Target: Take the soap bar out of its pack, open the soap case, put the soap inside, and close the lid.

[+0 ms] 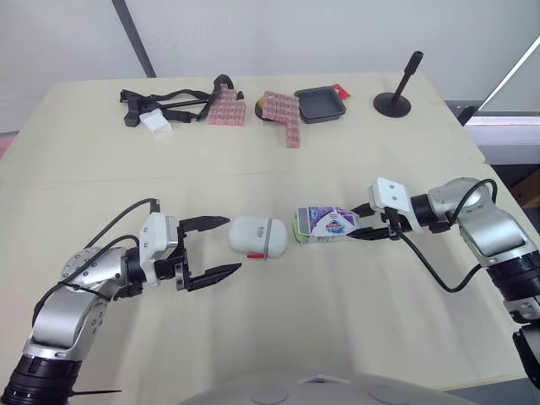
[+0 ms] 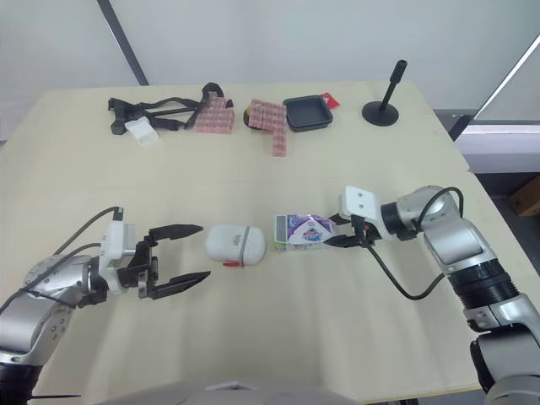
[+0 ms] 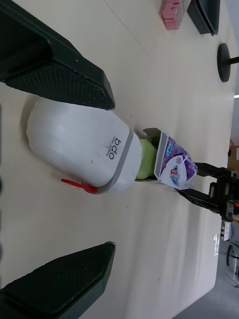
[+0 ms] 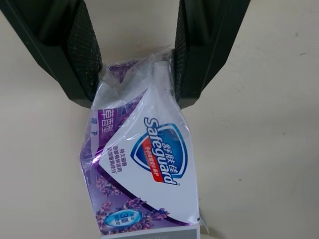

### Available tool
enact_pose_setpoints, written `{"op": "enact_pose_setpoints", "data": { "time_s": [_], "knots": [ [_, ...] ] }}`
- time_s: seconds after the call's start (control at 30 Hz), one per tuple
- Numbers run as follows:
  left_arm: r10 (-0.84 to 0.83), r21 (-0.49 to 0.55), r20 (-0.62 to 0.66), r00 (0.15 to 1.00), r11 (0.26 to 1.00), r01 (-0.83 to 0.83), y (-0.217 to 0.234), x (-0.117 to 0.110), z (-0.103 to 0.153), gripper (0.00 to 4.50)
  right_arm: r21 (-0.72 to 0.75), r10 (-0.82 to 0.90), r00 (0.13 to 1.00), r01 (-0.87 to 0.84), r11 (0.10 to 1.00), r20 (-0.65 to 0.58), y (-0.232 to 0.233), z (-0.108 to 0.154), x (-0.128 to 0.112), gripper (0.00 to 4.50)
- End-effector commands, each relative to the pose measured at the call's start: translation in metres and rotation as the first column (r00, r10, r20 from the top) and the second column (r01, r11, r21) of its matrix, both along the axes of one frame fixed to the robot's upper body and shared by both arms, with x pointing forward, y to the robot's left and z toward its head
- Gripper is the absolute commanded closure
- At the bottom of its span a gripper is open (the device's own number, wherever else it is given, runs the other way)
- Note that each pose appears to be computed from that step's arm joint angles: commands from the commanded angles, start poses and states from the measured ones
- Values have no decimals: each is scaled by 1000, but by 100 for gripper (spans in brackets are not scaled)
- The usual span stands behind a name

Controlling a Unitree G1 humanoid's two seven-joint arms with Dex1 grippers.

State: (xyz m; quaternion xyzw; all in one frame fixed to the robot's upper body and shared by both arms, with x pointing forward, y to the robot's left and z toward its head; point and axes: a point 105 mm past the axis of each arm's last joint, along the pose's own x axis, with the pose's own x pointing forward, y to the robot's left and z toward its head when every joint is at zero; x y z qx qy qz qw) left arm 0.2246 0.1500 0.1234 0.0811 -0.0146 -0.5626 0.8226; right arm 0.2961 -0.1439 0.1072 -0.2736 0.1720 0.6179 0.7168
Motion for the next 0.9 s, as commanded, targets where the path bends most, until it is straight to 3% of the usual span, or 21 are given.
{"op": "enact_pose_setpoints", "data": {
  "time_s": [0.03,0.9],
  "knots": [
    [-1,5,41,999,1000,0,0,0,6,0,-14,0,999,0,1000,36,-6,12,-1,247],
    [-24,41,43,999,999,22,4,-1,5,0,-224,-23,998,34,974,53,-52,39,-20,247]
  ]
}}
